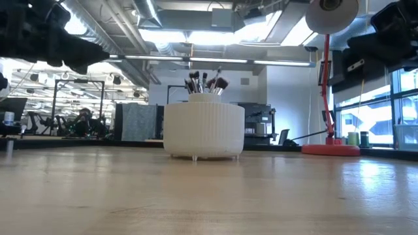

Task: Put items in baskets/containers
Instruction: Return to Home Position

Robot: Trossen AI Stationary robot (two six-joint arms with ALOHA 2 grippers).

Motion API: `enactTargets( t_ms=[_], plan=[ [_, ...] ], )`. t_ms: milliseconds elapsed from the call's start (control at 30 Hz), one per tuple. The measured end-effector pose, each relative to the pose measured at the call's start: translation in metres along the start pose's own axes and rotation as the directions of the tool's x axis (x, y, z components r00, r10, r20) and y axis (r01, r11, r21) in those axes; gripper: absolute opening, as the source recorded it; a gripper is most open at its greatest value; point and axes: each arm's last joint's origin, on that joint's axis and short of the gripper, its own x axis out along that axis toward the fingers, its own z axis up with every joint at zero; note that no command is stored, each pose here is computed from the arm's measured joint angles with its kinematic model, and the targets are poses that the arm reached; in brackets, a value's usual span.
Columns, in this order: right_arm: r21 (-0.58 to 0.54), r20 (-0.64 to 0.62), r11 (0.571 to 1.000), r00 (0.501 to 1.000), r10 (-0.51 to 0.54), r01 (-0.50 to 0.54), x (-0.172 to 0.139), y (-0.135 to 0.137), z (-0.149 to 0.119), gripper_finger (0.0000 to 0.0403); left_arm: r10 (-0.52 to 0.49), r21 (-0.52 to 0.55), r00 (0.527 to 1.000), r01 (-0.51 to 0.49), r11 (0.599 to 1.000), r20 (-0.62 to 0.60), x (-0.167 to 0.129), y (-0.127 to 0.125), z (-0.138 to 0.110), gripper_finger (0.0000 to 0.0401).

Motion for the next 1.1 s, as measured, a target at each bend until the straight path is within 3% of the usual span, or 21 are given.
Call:
enactTargets(
  t_ms=[533, 800, 1100],
  plan=[
    [-0.031, -0.028, 0.999, 0.999, -0.036, 0.035, 0.002, -0.004, -0.011, 0.0005, -0.076, -0.019, 0.997, 0.076, 0.997, 0.015, 0.006, -0.003, -0.011, 0.0143],
    [-0.008, -0.041, 0.999, 0.998, -0.037, 0.037, 0.002, -0.004, -0.012, 0.0036, -0.060, -0.034, 0.998, 0.059, 0.998, -0.029, 0.009, -0.003, -0.015, 0.0143],
    [-0.030, -0.044, 0.992, 0.991, -0.126, 0.125, 0.002, -0.007, -0.013, 0.0052, -0.059, -0.036, 0.998, 0.058, 0.998, -0.029, 0.009, -0.003, -0.015, 0.0143]
  ],
)
